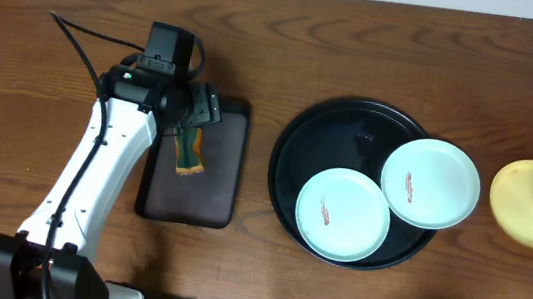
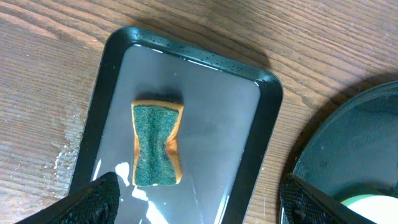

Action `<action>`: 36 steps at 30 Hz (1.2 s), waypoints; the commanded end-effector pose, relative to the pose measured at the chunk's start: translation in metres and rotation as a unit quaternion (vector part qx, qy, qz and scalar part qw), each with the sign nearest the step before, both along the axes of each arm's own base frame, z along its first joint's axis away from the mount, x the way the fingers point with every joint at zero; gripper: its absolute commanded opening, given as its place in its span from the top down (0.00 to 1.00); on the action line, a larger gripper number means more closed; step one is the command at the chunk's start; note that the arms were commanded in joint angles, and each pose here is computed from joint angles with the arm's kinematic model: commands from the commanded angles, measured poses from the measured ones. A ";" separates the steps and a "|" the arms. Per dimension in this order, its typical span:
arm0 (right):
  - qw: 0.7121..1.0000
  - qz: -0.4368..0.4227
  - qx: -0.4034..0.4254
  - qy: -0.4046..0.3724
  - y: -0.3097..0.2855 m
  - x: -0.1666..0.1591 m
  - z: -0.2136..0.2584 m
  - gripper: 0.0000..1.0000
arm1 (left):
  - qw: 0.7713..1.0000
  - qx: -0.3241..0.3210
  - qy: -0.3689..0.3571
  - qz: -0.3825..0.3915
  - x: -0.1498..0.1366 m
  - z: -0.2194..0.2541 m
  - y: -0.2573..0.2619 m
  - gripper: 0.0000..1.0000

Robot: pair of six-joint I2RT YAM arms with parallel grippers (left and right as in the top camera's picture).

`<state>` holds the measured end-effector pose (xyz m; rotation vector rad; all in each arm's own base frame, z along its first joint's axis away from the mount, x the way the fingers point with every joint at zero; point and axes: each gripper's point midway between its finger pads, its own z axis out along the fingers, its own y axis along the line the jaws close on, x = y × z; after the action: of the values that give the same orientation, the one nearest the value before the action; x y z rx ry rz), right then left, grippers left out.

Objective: Clean dirty plates on tray and stack at the side
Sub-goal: 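Grasp the right mint-green plate and slide it to the tray's back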

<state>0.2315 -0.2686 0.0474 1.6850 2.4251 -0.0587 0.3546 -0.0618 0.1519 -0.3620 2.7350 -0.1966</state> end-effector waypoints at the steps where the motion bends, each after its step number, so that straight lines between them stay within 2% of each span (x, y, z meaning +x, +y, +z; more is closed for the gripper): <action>1: 0.999 0.038 0.014 -0.030 0.008 0.014 0.003 0.71 | 1.000 -0.001 -0.003 -0.004 0.002 0.002 0.000 0.17; 6: 0.993 0.076 0.036 -0.086 0.031 0.037 0.022 0.65 | 1.000 -0.001 -0.003 -0.004 0.002 0.002 0.000 0.16; 10: 0.965 0.192 0.050 -0.172 0.075 0.075 0.059 0.57 | 1.000 -0.001 -0.003 -0.004 0.002 0.002 0.000 0.17; 12: 0.951 0.238 0.062 -0.188 0.104 0.087 0.070 0.51 | 1.000 -0.001 -0.003 -0.004 0.002 0.002 0.000 0.17; 16: 0.951 0.287 0.048 -0.103 0.140 0.082 0.056 0.46 | 1.000 -0.001 -0.003 -0.004 0.002 0.002 0.000 0.17; 20: 0.964 0.251 -0.068 0.053 0.124 0.059 0.038 0.47 | 1.000 -0.001 -0.003 -0.004 0.002 0.002 0.000 0.16; 22: 0.962 0.245 -0.095 0.074 0.125 0.058 0.036 0.47 | 1.000 -0.001 -0.003 -0.004 0.002 0.002 0.000 0.16; 27: 0.958 0.275 -0.073 0.046 0.150 0.069 0.016 0.57 | 1.000 -0.001 -0.003 -0.004 0.002 0.002 0.000 0.16; 32: 0.952 0.303 -0.033 0.025 0.170 0.065 -0.010 0.60 | 1.000 -0.001 -0.003 -0.004 0.002 0.002 0.000 0.16; 34: 0.952 0.303 -0.032 0.030 0.171 0.061 -0.014 0.68 | 1.000 -0.001 -0.003 -0.004 0.002 0.002 0.000 0.16; 36: 0.952 0.303 -0.031 0.032 0.171 0.060 -0.015 0.85 | 1.000 -0.001 -0.003 -0.004 0.002 0.002 0.000 0.16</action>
<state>0.2919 -0.1017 0.0368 0.8645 2.8255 -0.1134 0.3546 -0.0619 0.1519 -0.3619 2.7351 -0.1971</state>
